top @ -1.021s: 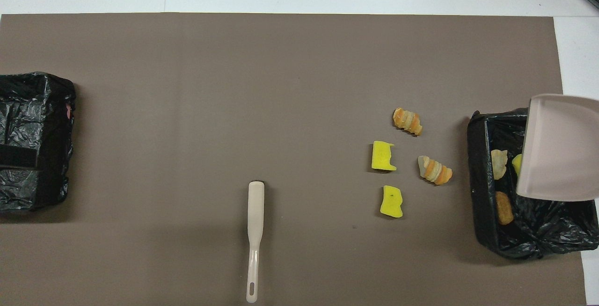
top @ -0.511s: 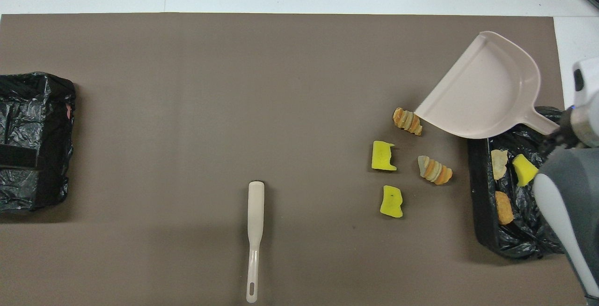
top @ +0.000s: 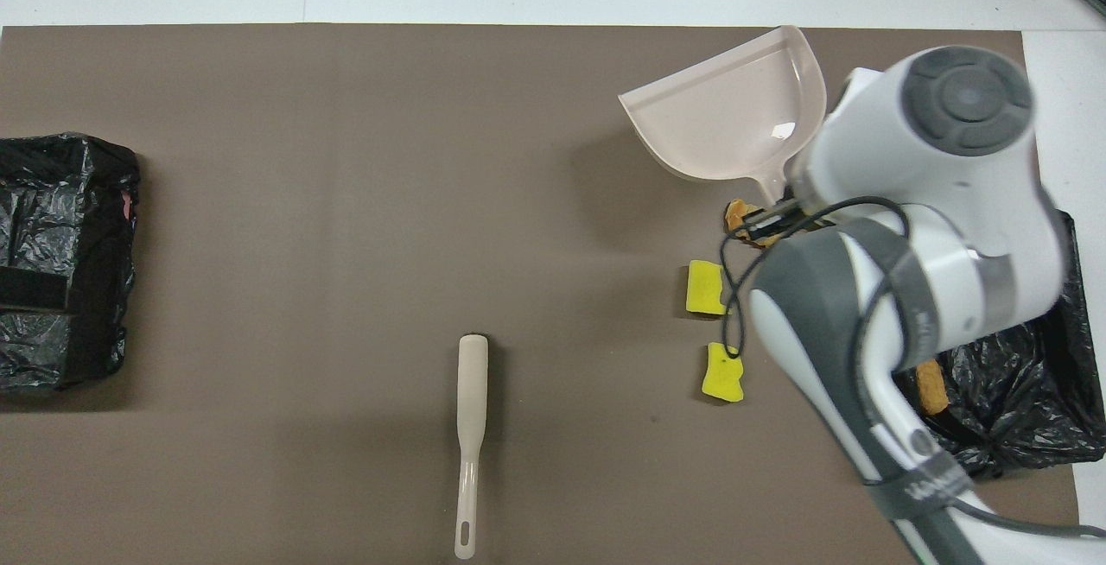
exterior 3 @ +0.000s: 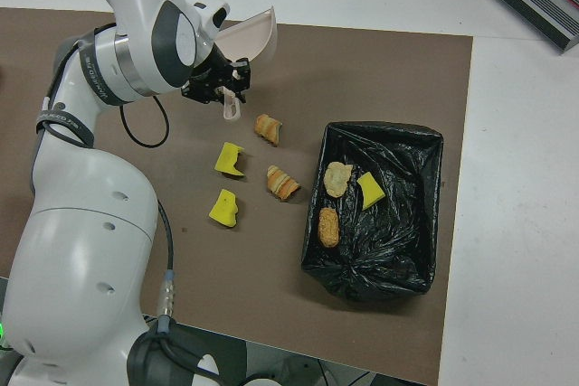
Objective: Sweep and dump trash in bin
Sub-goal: 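Bring the empty dustpan back to the table center with the right gripper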
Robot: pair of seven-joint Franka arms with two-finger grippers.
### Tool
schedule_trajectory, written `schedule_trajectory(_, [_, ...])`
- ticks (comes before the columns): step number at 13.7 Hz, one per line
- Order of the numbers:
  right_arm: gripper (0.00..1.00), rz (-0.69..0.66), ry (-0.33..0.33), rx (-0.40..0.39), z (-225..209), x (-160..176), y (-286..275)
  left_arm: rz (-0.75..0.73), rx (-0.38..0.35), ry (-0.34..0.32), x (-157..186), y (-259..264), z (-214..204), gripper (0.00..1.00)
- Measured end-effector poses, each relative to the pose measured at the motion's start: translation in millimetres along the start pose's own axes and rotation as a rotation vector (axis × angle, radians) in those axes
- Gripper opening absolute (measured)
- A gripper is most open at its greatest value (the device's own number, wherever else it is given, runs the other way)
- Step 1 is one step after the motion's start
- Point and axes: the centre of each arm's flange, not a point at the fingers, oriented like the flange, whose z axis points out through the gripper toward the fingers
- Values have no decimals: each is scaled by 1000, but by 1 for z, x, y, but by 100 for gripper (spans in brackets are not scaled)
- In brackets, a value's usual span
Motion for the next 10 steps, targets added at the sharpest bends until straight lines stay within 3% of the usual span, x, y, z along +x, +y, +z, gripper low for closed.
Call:
schedule_trajectory(5, [32,221,42,44,5,51,-128,-1,0,0,0,-1,0,100])
schedule_trajectory(10, [32,313,6,134,53,78,-243,-2,0,0,0,-1,0,100])
